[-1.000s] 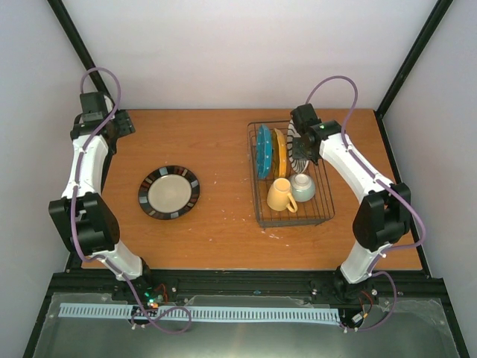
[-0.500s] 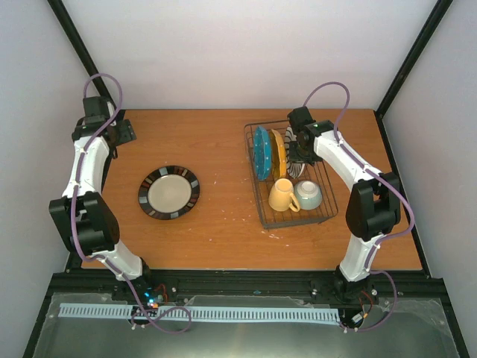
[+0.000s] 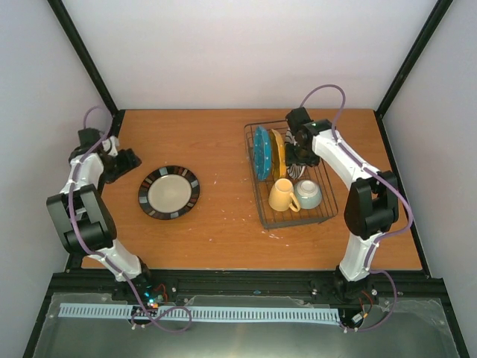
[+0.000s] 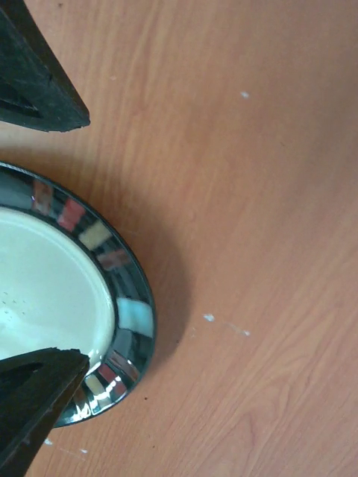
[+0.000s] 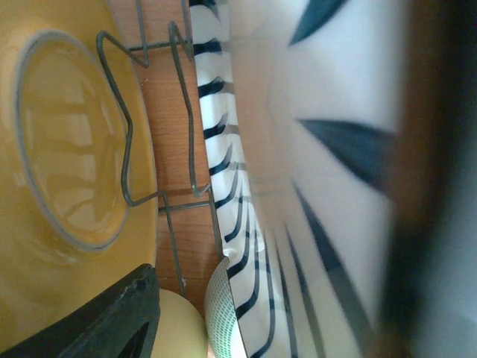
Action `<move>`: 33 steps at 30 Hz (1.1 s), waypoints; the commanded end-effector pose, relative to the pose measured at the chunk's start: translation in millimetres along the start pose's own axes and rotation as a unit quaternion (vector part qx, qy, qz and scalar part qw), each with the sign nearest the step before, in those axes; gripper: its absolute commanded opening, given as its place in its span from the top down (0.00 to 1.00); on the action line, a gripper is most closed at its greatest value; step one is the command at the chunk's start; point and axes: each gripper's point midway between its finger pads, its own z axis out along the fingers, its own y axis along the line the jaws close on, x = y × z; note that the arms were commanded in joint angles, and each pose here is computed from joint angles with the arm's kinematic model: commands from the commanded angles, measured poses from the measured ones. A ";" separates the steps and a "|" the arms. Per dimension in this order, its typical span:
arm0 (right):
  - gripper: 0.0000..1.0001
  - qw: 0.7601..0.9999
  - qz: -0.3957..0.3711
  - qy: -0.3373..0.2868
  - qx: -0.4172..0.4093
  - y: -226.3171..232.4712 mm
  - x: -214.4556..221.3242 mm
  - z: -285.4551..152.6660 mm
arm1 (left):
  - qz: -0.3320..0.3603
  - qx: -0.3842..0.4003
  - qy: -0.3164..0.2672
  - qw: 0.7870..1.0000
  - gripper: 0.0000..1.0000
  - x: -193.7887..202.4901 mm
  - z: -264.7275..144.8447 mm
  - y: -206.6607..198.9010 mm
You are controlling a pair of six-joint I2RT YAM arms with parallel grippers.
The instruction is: Load the mixed dishes into the dish rack
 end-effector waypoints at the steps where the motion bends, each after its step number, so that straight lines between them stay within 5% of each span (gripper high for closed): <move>1: 0.37 0.999 0.027 -0.023 0.017 -18.8 -17.2 -27.7 | -0.029 0.099 -0.021 0.994 0.20 -7.7 -10.7 5.9; 11: 0.33 0.978 0.130 -0.157 0.047 -112.2 -83.9 -116.2 | -0.069 0.224 -0.011 0.972 0.25 -22.1 -9.7 55.2; 33: 0.33 0.977 0.153 -0.145 -0.010 -132.5 -116.6 -66.3 | -0.138 0.334 0.078 0.929 0.28 74.3 47.2 43.8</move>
